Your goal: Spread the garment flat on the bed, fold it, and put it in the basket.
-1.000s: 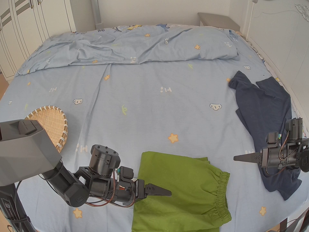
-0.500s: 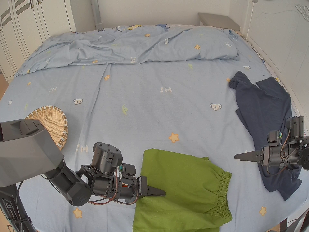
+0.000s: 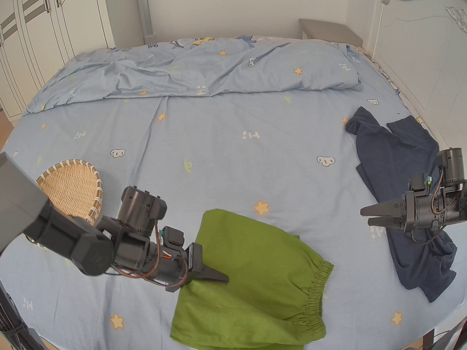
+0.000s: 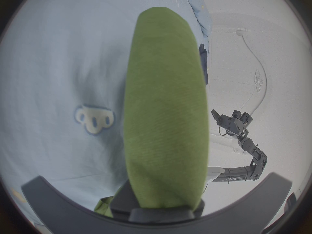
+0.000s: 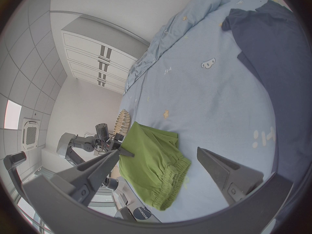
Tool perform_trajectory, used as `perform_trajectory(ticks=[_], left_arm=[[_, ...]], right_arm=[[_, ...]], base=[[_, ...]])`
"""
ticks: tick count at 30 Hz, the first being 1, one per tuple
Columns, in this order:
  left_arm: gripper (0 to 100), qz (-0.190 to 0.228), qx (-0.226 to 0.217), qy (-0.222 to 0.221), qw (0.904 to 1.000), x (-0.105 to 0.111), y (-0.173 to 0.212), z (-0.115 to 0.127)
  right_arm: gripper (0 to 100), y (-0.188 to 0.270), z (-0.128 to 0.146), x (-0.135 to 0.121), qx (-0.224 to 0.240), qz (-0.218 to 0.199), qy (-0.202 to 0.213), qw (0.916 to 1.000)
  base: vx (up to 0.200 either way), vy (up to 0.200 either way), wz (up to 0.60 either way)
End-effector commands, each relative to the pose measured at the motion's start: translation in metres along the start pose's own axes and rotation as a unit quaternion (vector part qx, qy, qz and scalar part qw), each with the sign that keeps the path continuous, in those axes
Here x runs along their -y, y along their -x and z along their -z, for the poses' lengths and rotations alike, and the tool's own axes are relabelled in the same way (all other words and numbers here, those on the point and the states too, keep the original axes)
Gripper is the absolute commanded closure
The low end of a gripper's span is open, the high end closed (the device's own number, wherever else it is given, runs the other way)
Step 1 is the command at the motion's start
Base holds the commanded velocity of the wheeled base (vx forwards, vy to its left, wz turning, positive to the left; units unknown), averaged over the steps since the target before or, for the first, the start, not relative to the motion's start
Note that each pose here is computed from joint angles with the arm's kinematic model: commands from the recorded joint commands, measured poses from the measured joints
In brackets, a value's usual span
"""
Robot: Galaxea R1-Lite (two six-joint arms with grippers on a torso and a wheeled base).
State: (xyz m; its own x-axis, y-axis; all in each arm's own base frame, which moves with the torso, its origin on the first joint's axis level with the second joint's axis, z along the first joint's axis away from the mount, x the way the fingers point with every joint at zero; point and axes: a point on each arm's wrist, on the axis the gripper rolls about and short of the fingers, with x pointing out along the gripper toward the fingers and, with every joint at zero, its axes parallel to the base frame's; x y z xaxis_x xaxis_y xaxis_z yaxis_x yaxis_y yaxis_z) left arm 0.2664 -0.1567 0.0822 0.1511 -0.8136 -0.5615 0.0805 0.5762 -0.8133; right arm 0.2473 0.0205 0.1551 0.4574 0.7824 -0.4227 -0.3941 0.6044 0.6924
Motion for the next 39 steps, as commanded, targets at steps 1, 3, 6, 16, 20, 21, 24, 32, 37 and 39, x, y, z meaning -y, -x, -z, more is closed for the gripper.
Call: perform_trajectory(ticks=[1, 3, 6, 16, 20, 21, 24, 32, 37, 39], left_arm=[[100, -0.026, 0.083, -0.084, 0.9927, 0.025, 0.082, -0.066], [100, -0.043, 0.075, -0.093, 0.9919, 0.015, 0.095, -0.074], [100, -0.052, 0.069, -0.114, 0.9897, 0.002, 0.112, -0.076], [100, -0.055, 0.095, -0.16, 0.9811, 0.003, 0.149, -0.074], [100, -0.056, 0.092, -0.145, 0.9835, 0.013, 0.157, -0.077], [100, -0.057, 0.089, -0.139, 0.9845, 0.015, 0.16, -0.077], [100, -0.06, 0.085, -0.131, 0.986, 0.02, 0.168, -0.077], [100, -0.058, 0.076, -0.132, 0.9867, 0.026, 0.167, -0.072], [100, -0.056, 0.063, -0.133, 0.9875, 0.028, 0.16, -0.069], [100, -0.055, 0.058, -0.135, 0.9876, 0.029, 0.158, -0.068]], right_arm=[[0, 0.005, -0.015, -0.007, 0.007, 0.002, 0.003, 1.0], [0, 0.005, -0.015, -0.006, 0.007, 0.002, 0.003, 1.0], [0, 0.007, -0.015, -0.005, 0.009, 0.004, 0.001, 1.0], [0, 0.007, -0.013, -0.007, 0.007, 0.002, 0.001, 1.0], [0, 0.006, -0.012, -0.007, 0.004, 0.001, 0.001, 1.0], [0, 0.005, -0.011, -0.008, 0.002, 0.0, 0.0, 1.0], [0, 0.004, -0.011, -0.009, -0.003, -0.001, -0.002, 1.0], [0, 0.005, -0.011, -0.01, -0.002, -0.001, -0.002, 1.0], [0, 0.006, -0.011, -0.01, 0.0, 0.0, -0.002, 1.0], [0, 0.005, -0.011, -0.009, -0.001, 0.0, -0.002, 1.0]], base=[[0.0, 0.0, 0.0], [0.0, 0.0, 0.0], [0.0, 0.0, 0.0], [0.0, 0.0, 0.0], [0.0, 0.0, 0.0], [0.0, 0.2, 0.0], [0.0, 0.2, 0.0], [0.0, 0.2, 0.0], [0.0, 0.2, 0.0], [0.0, 0.2, 0.0]])
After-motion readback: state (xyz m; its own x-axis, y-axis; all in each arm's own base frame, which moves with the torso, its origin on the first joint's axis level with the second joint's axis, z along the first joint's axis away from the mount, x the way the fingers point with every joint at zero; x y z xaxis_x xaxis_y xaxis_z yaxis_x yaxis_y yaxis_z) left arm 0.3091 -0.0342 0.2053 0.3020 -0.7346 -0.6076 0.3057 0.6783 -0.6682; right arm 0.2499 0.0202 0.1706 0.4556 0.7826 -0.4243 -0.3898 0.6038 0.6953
